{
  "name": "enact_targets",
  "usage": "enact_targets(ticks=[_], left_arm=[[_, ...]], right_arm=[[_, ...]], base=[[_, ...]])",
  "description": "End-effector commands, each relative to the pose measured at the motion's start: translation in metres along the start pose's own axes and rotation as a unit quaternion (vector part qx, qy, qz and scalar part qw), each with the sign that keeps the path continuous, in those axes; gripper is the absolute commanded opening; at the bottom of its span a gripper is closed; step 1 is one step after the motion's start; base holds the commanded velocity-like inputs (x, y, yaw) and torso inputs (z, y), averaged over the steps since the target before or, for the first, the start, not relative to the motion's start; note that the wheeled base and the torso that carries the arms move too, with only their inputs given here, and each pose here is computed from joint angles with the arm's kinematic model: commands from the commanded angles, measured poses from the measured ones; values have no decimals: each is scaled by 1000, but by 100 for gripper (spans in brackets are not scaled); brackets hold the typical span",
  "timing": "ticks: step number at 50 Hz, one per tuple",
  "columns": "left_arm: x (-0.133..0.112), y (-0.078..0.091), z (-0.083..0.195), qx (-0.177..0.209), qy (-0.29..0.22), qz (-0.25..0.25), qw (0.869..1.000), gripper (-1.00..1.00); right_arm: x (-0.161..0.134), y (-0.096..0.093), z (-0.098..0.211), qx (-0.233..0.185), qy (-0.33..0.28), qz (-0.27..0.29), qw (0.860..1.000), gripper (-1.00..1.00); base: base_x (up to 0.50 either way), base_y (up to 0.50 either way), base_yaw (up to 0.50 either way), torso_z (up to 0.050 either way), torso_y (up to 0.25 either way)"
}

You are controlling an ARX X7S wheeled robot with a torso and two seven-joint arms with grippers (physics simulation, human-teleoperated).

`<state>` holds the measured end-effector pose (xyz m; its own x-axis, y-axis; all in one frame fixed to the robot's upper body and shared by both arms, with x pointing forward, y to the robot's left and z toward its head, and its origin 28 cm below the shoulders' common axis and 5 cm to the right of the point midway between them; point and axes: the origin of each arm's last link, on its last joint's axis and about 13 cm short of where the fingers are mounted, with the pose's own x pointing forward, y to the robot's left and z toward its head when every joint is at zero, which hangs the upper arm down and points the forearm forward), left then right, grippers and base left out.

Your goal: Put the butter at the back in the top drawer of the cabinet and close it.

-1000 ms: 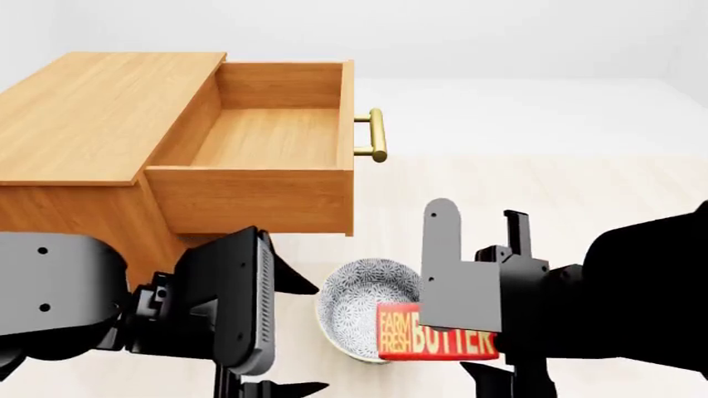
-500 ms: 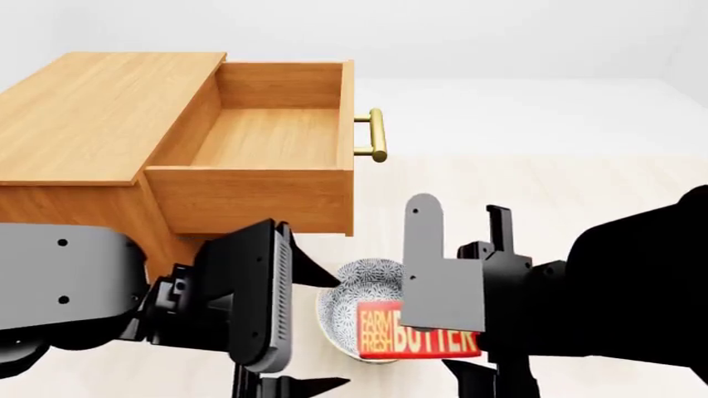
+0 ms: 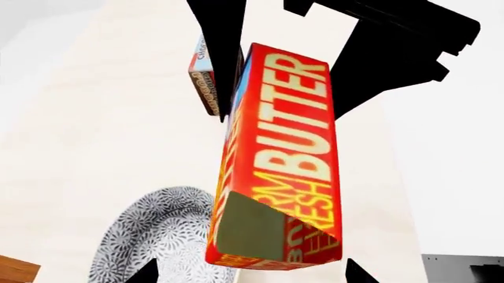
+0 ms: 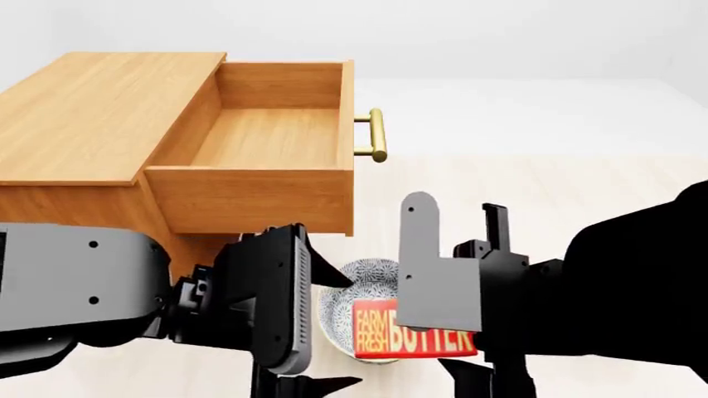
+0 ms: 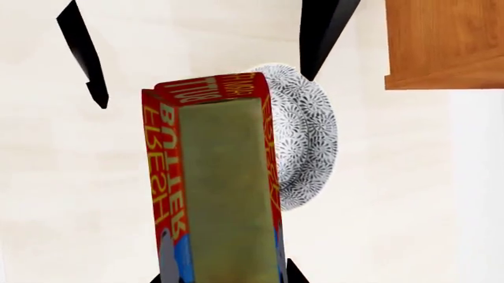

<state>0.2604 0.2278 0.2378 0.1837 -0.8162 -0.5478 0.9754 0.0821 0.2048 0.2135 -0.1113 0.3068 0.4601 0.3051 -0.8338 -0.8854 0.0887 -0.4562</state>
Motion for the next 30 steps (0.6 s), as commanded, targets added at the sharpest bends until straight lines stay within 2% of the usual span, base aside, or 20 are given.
enact_targets(ticks=[1, 17, 30], left_arm=[[5, 0, 3, 12, 2, -1, 1000, 100], [9, 0, 4, 15, 2, -11, 1000, 100], [8, 0, 9, 16, -18, -16, 1000, 100]], right_arm=[[-3, -4, 2, -5, -7, -32, 999, -100], [-1, -5, 3, -7, -9, -31, 999, -100], [1, -4, 3, -7, -10, -28, 1000, -100]], base=[[0, 0, 0, 0, 0], [0, 0, 0, 1, 1], [0, 0, 0, 0, 1]])
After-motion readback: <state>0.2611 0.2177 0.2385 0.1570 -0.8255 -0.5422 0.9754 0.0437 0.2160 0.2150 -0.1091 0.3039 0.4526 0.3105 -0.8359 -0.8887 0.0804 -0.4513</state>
